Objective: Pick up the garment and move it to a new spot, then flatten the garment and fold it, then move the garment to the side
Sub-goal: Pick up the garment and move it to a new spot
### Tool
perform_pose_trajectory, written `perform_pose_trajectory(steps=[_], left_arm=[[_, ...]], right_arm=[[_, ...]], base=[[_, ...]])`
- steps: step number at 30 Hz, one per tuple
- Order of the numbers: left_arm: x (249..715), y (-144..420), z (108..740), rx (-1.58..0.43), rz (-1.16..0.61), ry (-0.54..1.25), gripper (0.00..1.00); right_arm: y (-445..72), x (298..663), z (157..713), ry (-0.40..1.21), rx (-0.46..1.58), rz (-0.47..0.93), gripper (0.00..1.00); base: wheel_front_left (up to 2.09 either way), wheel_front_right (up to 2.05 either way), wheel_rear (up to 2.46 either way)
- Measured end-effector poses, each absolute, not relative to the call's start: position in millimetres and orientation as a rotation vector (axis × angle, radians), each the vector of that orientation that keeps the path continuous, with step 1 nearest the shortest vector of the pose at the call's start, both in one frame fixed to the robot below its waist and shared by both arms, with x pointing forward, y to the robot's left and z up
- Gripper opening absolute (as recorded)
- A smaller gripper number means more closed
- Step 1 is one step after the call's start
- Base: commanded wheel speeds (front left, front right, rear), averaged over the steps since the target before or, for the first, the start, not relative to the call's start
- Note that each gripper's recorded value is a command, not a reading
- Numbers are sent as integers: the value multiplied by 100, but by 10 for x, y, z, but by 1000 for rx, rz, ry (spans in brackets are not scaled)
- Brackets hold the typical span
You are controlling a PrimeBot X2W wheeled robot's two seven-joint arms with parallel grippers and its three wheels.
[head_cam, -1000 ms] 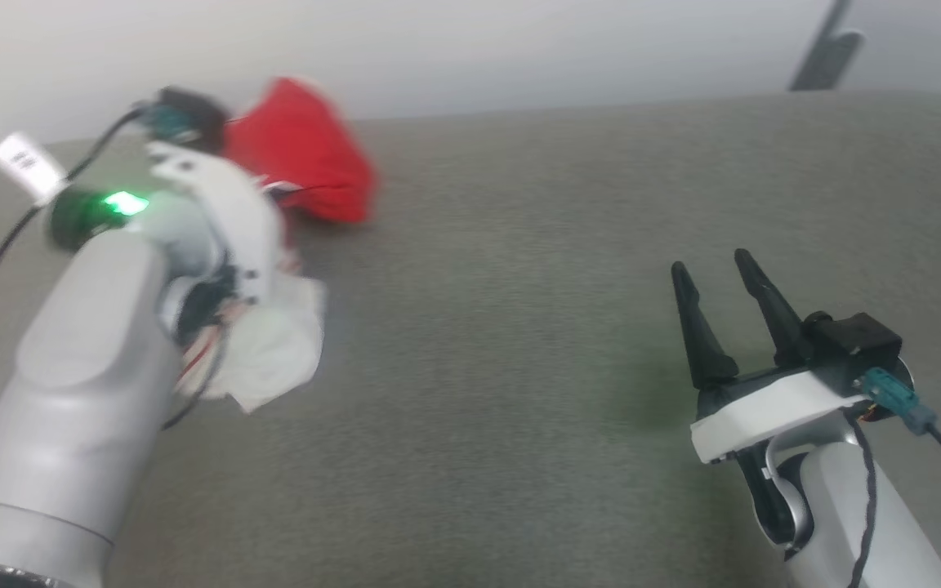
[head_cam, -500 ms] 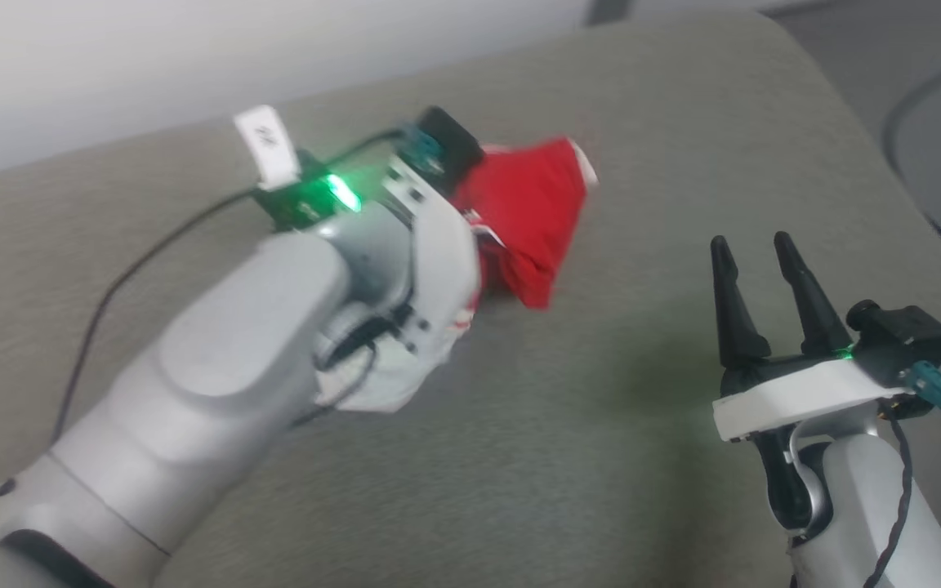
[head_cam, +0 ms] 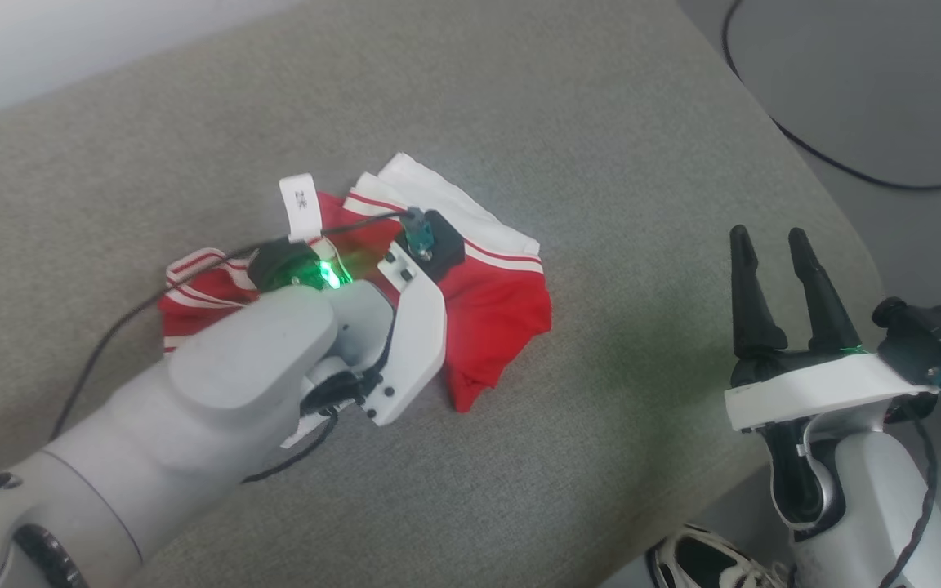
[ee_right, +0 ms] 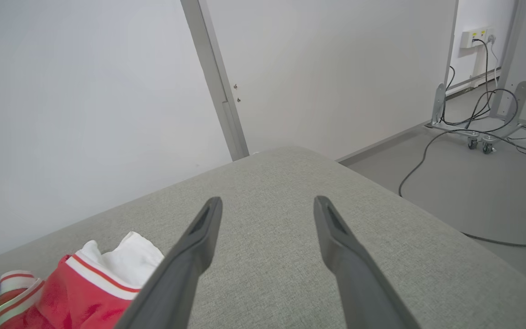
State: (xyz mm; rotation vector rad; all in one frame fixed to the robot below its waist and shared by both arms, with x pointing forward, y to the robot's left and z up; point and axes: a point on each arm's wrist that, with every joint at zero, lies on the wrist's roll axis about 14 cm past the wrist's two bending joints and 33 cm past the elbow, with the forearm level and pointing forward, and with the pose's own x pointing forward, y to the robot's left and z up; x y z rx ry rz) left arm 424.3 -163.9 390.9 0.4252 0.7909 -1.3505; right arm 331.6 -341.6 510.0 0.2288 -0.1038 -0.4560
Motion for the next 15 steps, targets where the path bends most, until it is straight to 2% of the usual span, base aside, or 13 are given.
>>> perform_pose_trajectory(steps=[5, 9, 11, 12, 13, 14, 15], left_arm=[[4250, -1618, 3770, 497, -1361, 863, 0], [4238, -1599, 3759, 554, -1374, 845, 0], [4235, -1579, 3767, 579, -1375, 806, 54], [4226, -1557, 3765, 582, -1372, 802, 75], [4231, -1541, 3782, 576, -1369, 791, 92], [4235, -1523, 3800, 573, -1365, 774, 100], [4235, -1492, 3811, 572, -1359, 763, 100]], right_arm=[[-3463, 3304, 5074, -96, 227, -476, 100], [-3449, 3319, 5063, -92, 230, -472, 100], [-3415, 3334, 5073, -95, 234, -459, 100], [-3406, 3340, 5082, -98, 235, -456, 100], [-3396, 3353, 5086, -98, 230, -450, 100], [-3388, 3371, 5088, -99, 228, -445, 100], [-3357, 3401, 5086, -99, 227, -432, 100]], base=[[0, 0, 0], [0, 0, 0], [0, 0, 0], [0, 0, 0], [0, 0, 0], [0, 0, 0], [0, 0, 0]])
